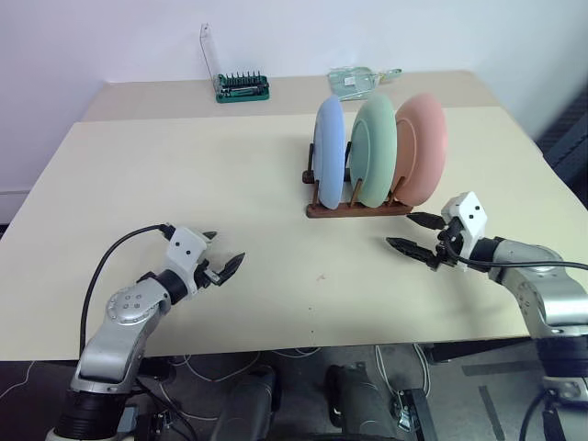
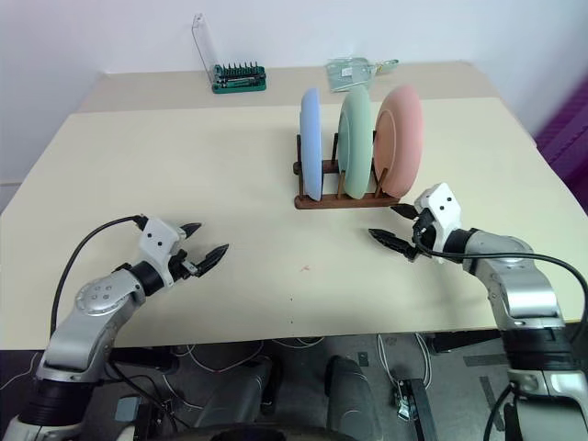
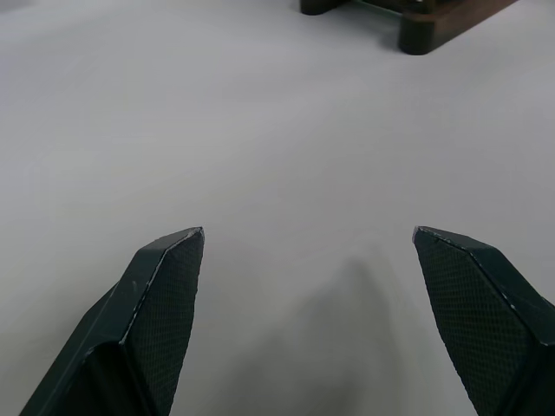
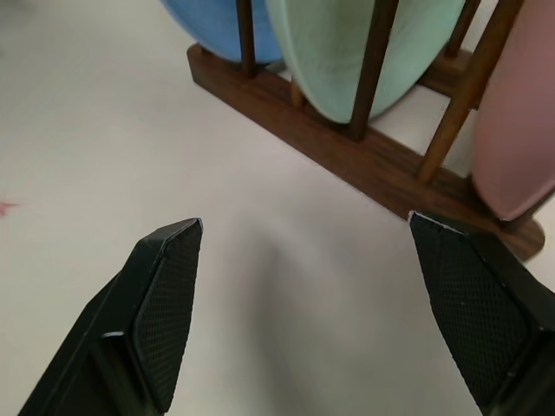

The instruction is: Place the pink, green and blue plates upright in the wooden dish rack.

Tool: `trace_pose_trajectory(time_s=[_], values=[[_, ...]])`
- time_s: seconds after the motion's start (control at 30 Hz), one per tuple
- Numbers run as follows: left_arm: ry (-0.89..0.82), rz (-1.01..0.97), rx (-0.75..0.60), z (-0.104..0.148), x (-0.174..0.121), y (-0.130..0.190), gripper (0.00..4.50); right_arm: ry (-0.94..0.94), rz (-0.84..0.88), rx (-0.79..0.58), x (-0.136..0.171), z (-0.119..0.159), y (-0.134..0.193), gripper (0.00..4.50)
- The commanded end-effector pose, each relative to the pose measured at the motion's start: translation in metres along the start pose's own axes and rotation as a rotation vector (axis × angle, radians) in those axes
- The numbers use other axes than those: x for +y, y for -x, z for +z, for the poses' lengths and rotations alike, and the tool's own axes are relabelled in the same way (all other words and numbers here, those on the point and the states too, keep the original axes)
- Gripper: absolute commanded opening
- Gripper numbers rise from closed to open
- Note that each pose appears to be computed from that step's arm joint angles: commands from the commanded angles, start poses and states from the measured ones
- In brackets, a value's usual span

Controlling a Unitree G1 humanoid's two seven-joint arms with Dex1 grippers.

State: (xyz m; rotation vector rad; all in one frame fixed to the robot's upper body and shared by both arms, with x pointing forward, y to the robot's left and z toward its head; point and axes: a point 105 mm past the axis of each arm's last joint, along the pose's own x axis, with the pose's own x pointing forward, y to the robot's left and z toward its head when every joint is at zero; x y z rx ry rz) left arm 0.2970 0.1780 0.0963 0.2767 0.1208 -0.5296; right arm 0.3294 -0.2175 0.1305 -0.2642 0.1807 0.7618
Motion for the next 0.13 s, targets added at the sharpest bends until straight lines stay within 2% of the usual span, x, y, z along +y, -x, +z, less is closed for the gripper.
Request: trace_pose_trajectory(time_s=[0.03,0.13], values=[[-0.034,0.045,-0.035,0.0094,0.0031,0.0064,3.98,0.057,0.018,-0.005,0.0002,-0.0011,-0.0062,3.88],[-0.019,0.064,-0.052,0.0126,0.0043,0.0081,3.98,0.059,0.038,-0.024,0.0005,0.0025,-0.01,3.88]])
